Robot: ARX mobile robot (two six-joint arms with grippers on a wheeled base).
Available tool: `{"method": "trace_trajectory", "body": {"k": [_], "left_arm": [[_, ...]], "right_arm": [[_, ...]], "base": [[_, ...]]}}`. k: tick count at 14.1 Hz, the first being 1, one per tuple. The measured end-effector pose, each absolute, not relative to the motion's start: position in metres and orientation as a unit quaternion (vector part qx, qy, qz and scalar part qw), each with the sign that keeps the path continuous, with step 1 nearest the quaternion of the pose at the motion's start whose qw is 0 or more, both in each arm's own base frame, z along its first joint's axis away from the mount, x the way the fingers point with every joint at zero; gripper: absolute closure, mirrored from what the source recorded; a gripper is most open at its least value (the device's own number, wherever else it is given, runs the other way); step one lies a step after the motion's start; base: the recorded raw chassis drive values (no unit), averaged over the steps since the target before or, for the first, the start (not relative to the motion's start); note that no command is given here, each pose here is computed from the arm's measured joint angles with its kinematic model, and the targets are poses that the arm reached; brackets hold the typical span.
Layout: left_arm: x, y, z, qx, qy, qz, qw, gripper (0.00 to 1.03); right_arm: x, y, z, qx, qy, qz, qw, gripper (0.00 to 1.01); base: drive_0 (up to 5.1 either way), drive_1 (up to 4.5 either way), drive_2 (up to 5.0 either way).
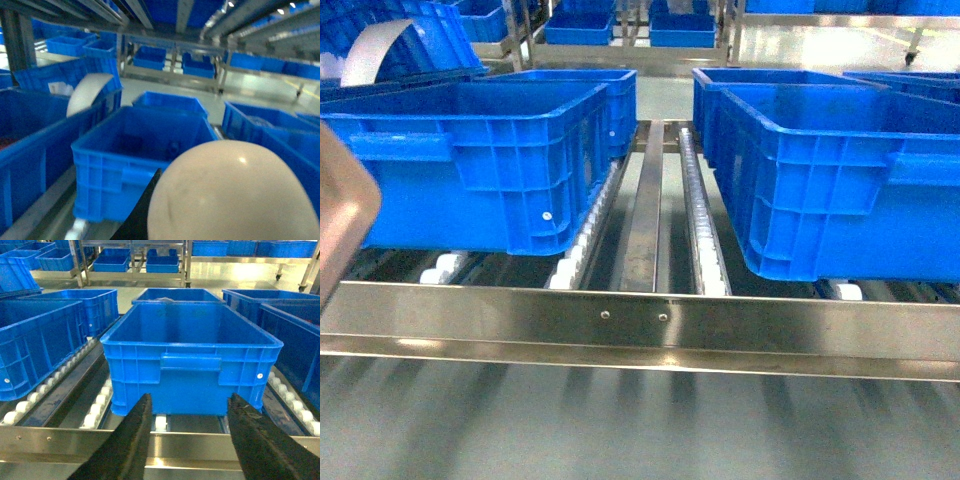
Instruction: Place part in tray to right shelf
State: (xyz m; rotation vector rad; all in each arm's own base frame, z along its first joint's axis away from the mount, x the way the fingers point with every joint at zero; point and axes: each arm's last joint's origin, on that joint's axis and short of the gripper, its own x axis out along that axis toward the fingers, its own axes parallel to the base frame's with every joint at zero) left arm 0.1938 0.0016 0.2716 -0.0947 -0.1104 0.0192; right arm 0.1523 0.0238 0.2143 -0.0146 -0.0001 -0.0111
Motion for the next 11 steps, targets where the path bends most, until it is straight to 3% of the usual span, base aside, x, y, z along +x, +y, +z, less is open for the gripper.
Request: {"method": "trace_trajectory", "body": {"k": [1, 2, 3, 8, 11], "left_arm": [[0.183, -0.001, 0.25, -0.027, -0.006, -0.006, 1.0, 0.89], [0.17, 0.0, 0.218, -0.01, 0.021, 0.003, 1.0, 0.89], [0.166, 0.0, 0.216, -0.009, 0.019, 0.002, 1.0, 0.89], [0.156, 0.0, 0.211, -0.009, 0.001, 0.001, 1.0, 0.89], [0.152, 0.0, 0.205, -0.009, 0.003, 0.001, 1.0, 0.89]], "right_arm": [[0.148, 0.021, 0.207, -0.008, 0.004, -0.001, 1.0, 0.64], [0.139, 0.013, 0.197, -0.007, 0.001, -0.004, 1.0, 0.95], [0.137, 0.012, 0.195, -0.008, 0.001, -0.005, 1.0, 1.0], [0.131, 0.005, 0.188, -0.006, 0.003, 0.006, 1.0, 0.99], [0.129, -0.002, 0.186, -0.005, 0.001, -0.012, 1.0, 0.99]], "base": [[0.0, 0.0, 0.0], [0.0, 0.0, 0.0], [0.0, 0.0, 0.0], [0.0, 0.0, 0.0], [0.0, 0.0, 0.0]]}}
